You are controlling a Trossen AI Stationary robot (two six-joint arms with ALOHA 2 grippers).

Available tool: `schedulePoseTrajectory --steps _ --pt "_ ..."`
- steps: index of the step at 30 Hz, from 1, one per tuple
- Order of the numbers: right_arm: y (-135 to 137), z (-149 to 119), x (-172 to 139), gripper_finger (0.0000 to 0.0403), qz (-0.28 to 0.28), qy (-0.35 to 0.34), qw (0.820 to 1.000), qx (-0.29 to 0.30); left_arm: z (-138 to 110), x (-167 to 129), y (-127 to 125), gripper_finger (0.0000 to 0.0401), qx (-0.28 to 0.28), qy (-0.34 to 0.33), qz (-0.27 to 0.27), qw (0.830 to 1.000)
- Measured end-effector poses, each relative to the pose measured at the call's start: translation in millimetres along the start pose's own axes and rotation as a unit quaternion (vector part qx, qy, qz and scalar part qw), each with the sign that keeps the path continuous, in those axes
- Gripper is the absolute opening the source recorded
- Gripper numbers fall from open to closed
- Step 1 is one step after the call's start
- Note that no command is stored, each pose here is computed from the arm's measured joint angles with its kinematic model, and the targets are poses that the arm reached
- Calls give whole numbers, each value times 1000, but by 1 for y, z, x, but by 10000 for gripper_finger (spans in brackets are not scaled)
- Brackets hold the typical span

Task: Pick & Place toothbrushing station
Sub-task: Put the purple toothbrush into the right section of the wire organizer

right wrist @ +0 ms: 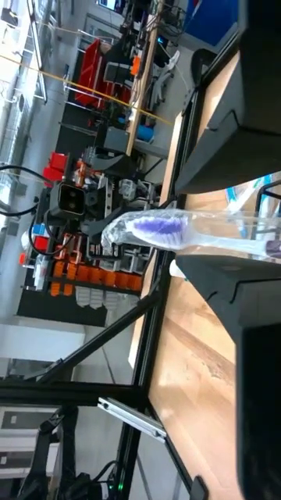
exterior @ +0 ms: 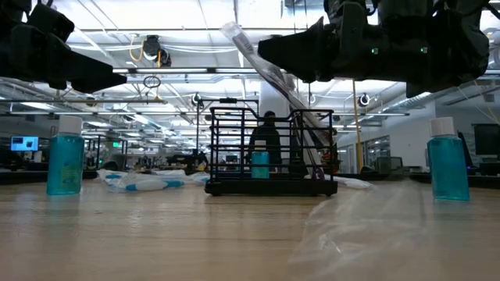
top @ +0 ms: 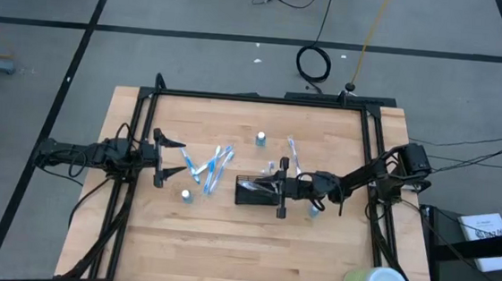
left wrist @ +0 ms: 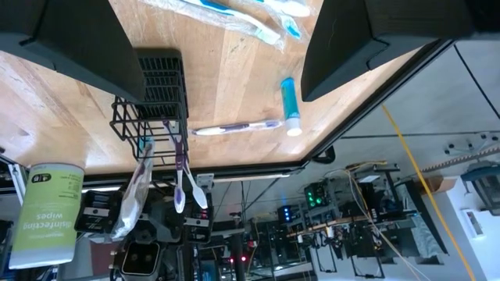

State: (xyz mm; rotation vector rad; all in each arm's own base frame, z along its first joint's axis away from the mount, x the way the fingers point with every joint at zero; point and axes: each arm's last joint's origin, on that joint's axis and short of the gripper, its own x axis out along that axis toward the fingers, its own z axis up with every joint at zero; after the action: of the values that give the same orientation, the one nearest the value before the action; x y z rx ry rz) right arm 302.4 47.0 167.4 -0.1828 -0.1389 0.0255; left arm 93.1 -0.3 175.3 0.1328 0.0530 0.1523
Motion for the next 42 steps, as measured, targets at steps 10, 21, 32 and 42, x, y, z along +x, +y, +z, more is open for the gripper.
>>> schedulePoseTrajectory --steps 10,21,32,42 --pt "2 28 -5 135 8 -24 1000 5 0 0 0 351 0 0 0 1000" --pt "-4 92 29 201 45 202 978 28 0 0 0 351 0 0 0 1000" --pt "-7 88 37 258 8 299 954 33 0 0 0 351 0 0 0 1000" --pt "-6 69 45 252 25 317 947 48 0 0 0 351 0 -1 0 1000"
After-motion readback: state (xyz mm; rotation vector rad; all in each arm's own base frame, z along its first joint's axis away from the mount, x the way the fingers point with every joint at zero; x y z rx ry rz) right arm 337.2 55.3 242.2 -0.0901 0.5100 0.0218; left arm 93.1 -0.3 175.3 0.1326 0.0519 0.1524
